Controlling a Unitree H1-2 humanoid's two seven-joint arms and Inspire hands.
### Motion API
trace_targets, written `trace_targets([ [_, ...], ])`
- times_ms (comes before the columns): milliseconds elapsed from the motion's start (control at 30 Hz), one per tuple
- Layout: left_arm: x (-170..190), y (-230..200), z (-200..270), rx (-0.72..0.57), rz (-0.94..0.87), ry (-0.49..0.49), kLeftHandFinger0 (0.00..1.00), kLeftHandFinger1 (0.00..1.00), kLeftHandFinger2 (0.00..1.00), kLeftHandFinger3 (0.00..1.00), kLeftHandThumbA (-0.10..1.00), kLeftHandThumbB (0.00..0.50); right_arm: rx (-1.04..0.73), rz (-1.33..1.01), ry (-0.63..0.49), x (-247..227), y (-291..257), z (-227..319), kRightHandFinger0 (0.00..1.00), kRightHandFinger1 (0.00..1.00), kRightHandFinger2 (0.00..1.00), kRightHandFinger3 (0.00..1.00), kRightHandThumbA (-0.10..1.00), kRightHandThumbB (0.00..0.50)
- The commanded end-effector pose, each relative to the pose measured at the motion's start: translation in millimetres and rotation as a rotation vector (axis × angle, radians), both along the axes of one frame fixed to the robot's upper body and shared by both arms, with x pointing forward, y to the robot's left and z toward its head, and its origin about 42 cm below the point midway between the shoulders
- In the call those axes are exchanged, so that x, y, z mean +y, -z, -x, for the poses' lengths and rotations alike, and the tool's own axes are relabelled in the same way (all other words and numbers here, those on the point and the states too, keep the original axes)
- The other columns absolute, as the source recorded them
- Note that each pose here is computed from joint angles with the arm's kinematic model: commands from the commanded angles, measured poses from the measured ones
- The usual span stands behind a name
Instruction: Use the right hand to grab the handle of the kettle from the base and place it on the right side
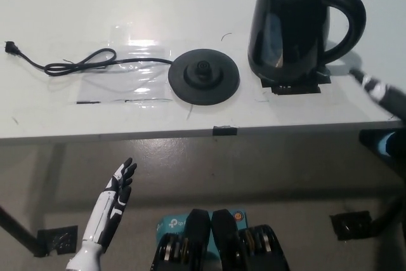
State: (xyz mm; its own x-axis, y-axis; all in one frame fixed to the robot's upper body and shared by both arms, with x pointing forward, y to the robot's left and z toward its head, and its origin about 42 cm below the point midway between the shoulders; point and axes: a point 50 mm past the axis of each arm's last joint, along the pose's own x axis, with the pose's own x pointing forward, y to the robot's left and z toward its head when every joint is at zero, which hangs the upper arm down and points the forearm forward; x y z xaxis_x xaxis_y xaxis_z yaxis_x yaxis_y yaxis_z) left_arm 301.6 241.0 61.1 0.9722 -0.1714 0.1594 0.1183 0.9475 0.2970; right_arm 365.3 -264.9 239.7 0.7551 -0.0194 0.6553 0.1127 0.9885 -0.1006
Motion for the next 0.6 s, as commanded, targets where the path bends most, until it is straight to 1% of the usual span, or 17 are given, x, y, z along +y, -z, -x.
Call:
trace_targets([
  [0, 11.1, -10.0, -2.9, -0.06, 0.015, -0.013, 1.0, 1.0, 1.0, 1.0, 1.0, 0.5, 0.011, 0.112, -0.123, 45.1, 30.3, 50.2, 1.0, 1.0, 1.0, 1.0, 1.0, 0.5],
  [33, 10.9, -8.9, -1.7, -0.055, 0.021, -0.011, 1.0, 1.0, 1.0, 1.0, 1.0, 0.5, 0.07, 0.078, -0.145, 48.6, 47.4, 50.6, 1.0, 1.0, 1.0, 1.0, 1.0, 0.487],
  [67, 10.4, -8.9, -1.7, -0.056, 0.026, -0.013, 1.0, 1.0, 1.0, 1.0, 1.0, 0.5, 0.109, 0.076, -0.141, 51.3, 61.5, 49.4, 1.0, 1.0, 1.0, 1.0, 1.0, 0.461],
  [133, 9.4, -8.8, -3.1, -0.055, 0.02, -0.008, 1.0, 1.0, 1.0, 1.0, 1.0, 0.5, 0.195, 0.064, -0.152, 55.1, 87.3, 49.0, 1.0, 1.0, 1.0, 1.0, 1.0, 0.464],
  [167, 9.4, -9.3, -3.6, -0.057, 0.013, -0.006, 1.0, 1.0, 1.0, 1.0, 1.0, 0.5, 0.251, 0.066, -0.17, 57.9, 100.9, 48.1, 1.0, 1.0, 1.0, 1.0, 1.0, 0.456],
  [233, 9.4, -10.1, -3.2, -0.06, 0.007, -0.003, 1.0, 1.0, 1.0, 1.0, 1.0, 0.5, 0.312, 0.08, -0.175, 60.1, 116.5, 47.7, 1.0, 1.0, 1.0, 1.0, 1.0, 0.459],
  [300, 11.3, -12.3, -6.7, -0.067, -0.004, -0.003, 1.0, 1.0, 1.0, 1.0, 1.0, 0.5, 0.359, 0.072, -0.189, 63.6, 130.4, 43.5, 1.0, 1.0, 1.0, 1.0, 1.0, 0.436],
  [400, 8.8, -8.3, -1.6, -0.053, -0.004, 0.006, 1.0, 1.0, 1.0, 1.0, 1.0, 0.5, 0.392, 0.094, -0.18, 61.3, 142.6, 52.2, 1.0, 1.0, 1.0, 1.0, 1.0, 0.398],
  [567, 3.1, -6.6, -3.1, -0.048, -0.003, 0.02, 1.0, 1.0, 1.0, 1.0, 1.0, 0.5, 0.455, 0.107, -0.168, 57.8, 152.6, 55.4, 1.0, 1.0, 1.0, 1.0, 1.0, 0.414],
])
